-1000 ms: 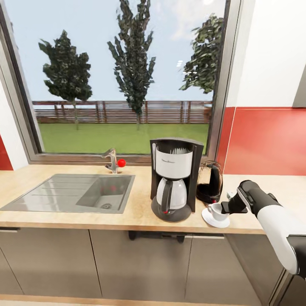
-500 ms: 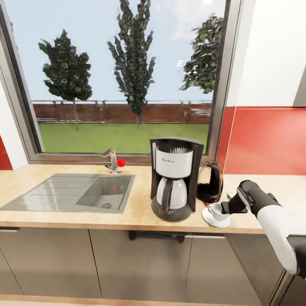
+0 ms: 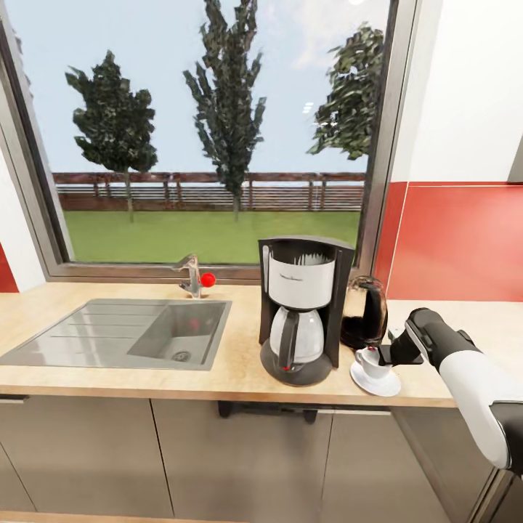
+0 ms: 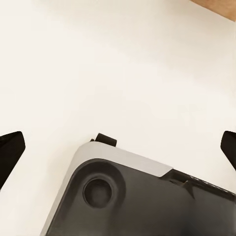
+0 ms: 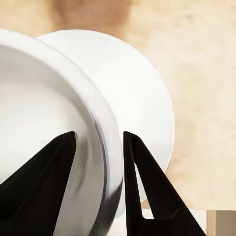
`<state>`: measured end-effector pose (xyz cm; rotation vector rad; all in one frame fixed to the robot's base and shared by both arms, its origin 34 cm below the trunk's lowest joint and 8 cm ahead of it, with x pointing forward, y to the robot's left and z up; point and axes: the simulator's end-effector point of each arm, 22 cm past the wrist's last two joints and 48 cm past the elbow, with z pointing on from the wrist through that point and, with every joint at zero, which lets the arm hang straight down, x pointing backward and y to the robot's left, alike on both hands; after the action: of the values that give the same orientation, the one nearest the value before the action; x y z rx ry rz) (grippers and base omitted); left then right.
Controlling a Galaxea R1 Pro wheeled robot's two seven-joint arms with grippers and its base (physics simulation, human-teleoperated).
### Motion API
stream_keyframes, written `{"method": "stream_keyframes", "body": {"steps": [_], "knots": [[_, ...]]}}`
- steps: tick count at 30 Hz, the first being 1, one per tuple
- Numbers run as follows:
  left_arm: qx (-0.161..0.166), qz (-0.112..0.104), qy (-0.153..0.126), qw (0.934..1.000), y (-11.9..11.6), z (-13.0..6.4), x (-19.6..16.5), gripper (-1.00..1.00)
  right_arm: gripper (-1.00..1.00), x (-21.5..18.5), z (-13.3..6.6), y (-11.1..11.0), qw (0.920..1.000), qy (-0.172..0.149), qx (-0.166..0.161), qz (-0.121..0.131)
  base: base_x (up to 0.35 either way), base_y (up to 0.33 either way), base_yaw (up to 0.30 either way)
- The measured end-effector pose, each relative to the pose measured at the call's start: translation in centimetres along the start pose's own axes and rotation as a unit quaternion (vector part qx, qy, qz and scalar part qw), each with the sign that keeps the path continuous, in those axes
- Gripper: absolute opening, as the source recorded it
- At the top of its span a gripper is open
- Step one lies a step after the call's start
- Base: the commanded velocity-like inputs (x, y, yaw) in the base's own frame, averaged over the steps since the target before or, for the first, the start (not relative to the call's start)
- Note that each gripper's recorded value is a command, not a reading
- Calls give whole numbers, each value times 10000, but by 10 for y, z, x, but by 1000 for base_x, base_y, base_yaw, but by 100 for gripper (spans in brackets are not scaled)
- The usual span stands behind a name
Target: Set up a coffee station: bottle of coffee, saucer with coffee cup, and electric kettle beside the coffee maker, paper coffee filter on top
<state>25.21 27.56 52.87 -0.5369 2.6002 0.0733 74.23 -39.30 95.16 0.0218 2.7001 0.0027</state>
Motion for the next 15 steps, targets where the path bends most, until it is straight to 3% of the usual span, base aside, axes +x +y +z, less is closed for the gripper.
{"method": "stream_keyframes", "body": {"steps": [15], "knots": [[7,-3,-1,10000,-1,8,4,100,-100,4,8,-3,10000,9,51,-19,0,0,0]]}}
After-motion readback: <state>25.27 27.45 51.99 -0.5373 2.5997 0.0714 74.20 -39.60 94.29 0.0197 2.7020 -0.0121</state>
